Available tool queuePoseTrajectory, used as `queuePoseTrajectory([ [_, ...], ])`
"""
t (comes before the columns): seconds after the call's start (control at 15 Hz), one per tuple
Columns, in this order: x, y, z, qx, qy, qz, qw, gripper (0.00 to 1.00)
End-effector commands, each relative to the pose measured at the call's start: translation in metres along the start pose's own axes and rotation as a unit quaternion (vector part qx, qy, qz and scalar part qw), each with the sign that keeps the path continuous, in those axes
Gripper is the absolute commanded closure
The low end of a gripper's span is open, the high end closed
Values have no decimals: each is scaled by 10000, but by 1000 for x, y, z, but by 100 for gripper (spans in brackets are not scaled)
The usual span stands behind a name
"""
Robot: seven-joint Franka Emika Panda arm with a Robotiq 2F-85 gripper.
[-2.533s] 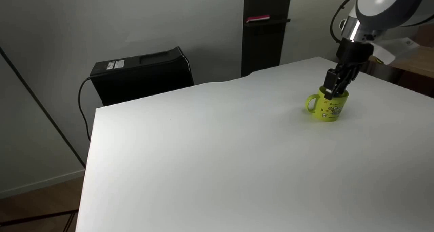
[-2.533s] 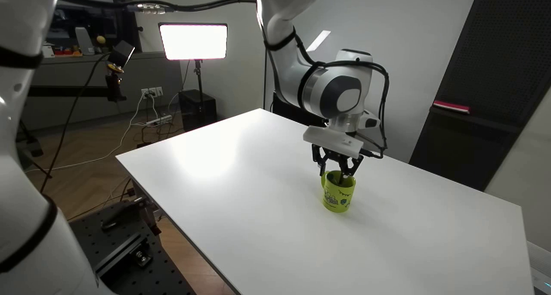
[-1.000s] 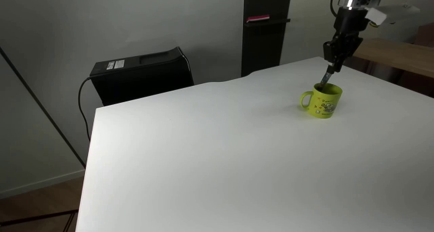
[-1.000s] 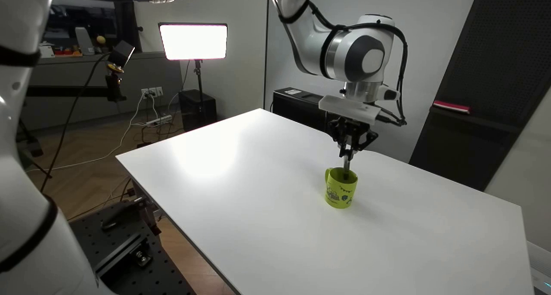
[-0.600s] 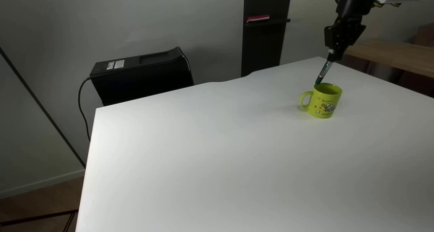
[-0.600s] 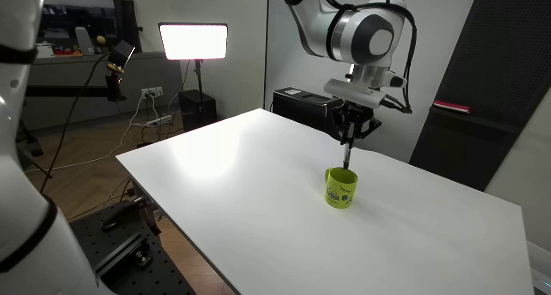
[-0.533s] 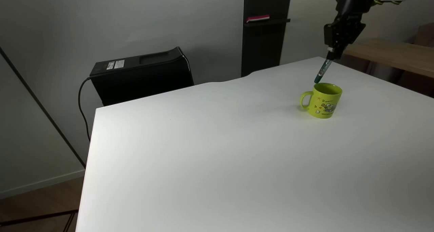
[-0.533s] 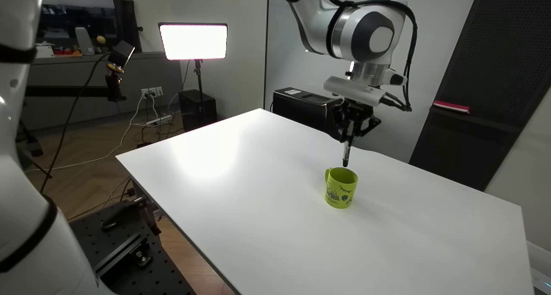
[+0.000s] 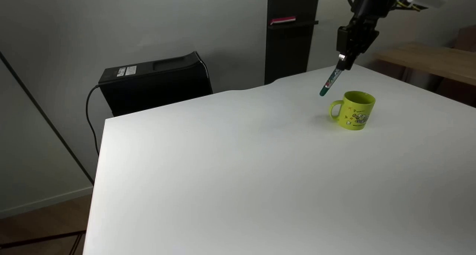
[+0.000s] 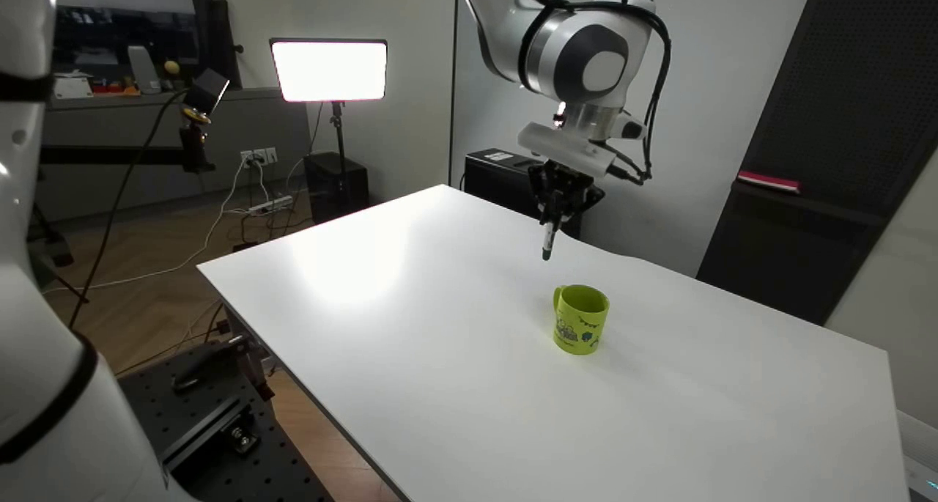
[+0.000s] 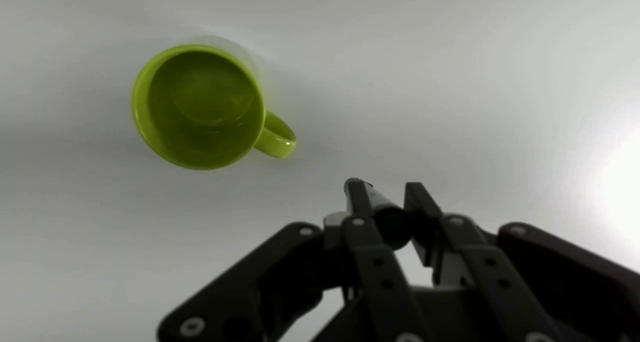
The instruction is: Put the marker in the mug on the table
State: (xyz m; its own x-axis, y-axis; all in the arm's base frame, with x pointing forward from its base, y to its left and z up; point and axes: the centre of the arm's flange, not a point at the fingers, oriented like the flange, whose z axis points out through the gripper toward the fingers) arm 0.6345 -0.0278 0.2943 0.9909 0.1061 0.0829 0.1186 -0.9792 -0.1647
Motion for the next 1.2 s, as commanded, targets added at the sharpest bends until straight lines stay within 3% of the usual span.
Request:
queuePoseTrajectory([
  [0.0, -18, -30, 12, 212, -34, -250, 9995, 94],
  [0.27, -23, -44, 32, 311, -170, -288, 9990, 94],
  [0.47, -39, -50, 52, 95, 488, -255, 9984, 94],
  [0.87, -71, -73, 116, -70, 803, -359, 9961, 94],
  [1.13, -92, -87, 144, -211, 1520, -450, 9871, 94],
])
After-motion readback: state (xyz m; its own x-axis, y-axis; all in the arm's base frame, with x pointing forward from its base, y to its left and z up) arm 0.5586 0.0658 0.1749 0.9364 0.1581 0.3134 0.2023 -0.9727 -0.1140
